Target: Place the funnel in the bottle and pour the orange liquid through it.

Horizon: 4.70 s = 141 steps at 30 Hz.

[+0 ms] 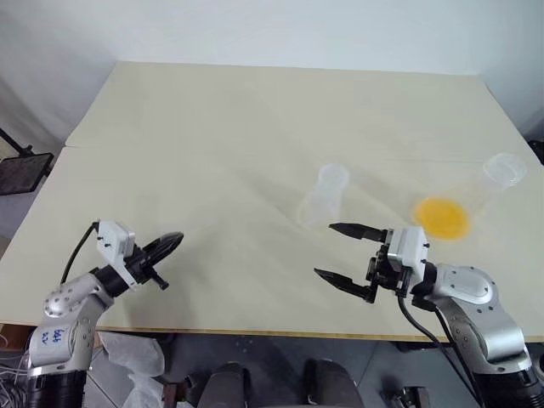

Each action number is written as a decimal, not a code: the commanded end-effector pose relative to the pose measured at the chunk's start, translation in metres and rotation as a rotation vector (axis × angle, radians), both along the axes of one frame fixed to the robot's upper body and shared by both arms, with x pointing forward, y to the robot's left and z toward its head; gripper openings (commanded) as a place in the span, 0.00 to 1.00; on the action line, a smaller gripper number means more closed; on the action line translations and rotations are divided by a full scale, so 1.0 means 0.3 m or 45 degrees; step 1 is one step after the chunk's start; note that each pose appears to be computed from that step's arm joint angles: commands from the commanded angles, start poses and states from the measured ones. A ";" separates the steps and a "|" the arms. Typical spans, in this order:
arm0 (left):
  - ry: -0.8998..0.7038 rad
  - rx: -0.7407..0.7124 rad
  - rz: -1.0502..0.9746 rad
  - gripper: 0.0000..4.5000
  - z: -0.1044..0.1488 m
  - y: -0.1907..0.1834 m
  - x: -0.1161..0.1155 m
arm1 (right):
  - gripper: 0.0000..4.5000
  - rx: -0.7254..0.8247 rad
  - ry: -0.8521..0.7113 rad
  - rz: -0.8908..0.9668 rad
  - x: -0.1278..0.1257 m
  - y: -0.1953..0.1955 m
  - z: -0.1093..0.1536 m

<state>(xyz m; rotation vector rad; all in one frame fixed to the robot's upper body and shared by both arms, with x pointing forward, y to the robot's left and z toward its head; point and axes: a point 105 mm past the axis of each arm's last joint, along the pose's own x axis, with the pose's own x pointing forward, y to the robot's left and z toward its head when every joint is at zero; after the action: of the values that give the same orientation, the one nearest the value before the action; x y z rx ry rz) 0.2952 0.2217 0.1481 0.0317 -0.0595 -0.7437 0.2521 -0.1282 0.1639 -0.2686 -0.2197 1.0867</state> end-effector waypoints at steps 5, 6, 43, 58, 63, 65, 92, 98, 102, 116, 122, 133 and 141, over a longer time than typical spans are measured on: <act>-0.335 0.320 -0.572 0.00 0.311 -0.243 0.056 | 1.00 0.220 -0.143 -0.325 0.008 -0.099 0.114; -0.352 0.383 -0.636 0.00 0.330 -0.273 0.071 | 1.00 0.246 -0.159 -0.368 0.009 -0.110 0.121; -0.572 0.858 -1.085 0.30 0.451 -0.745 0.247 | 1.00 0.411 -0.174 -0.660 -0.022 -0.102 0.079; -0.510 0.510 -1.214 0.99 0.487 -0.720 0.195 | 1.00 0.399 -0.177 -0.677 -0.018 -0.115 0.069; -0.467 0.339 -1.189 0.99 0.453 -0.605 0.181 | 1.00 0.409 -0.207 -0.796 -0.030 -0.188 0.084; -0.514 0.205 -1.139 0.99 0.449 -0.527 0.176 | 1.00 0.420 -0.204 -0.870 -0.047 -0.239 0.086; -0.262 -0.041 -0.692 0.99 0.218 -0.297 0.071 | 1.00 0.493 0.054 -1.465 0.016 -0.681 0.097; -0.273 -0.054 -0.671 0.99 0.222 -0.310 0.048 | 1.00 0.517 0.124 -1.395 0.099 -0.674 0.125; -0.274 -0.052 -0.664 0.99 0.222 -0.312 0.037 | 1.00 0.534 0.134 -1.369 0.148 -0.673 0.137; -0.272 -0.044 -0.655 0.99 0.230 -0.317 0.016 | 1.00 0.580 0.108 -1.298 0.275 -0.679 0.171; -0.266 -0.041 -0.657 0.99 0.226 -0.320 0.012 | 1.00 0.581 0.083 -1.286 0.290 -0.684 0.187; -0.264 -0.048 -0.665 1.00 0.217 -0.328 0.009 | 0.56 0.573 0.032 -1.274 0.291 -0.684 0.203; -0.261 -0.046 -0.655 1.00 0.207 -0.323 0.015 | 0.56 0.369 -0.144 -1.046 0.302 -0.495 0.301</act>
<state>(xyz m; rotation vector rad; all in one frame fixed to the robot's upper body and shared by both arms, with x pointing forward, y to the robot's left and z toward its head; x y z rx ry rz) 0.3047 0.1264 0.2053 0.0467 -0.2474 -1.2378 0.3486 -0.2948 0.2171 -0.0209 -0.2097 0.1627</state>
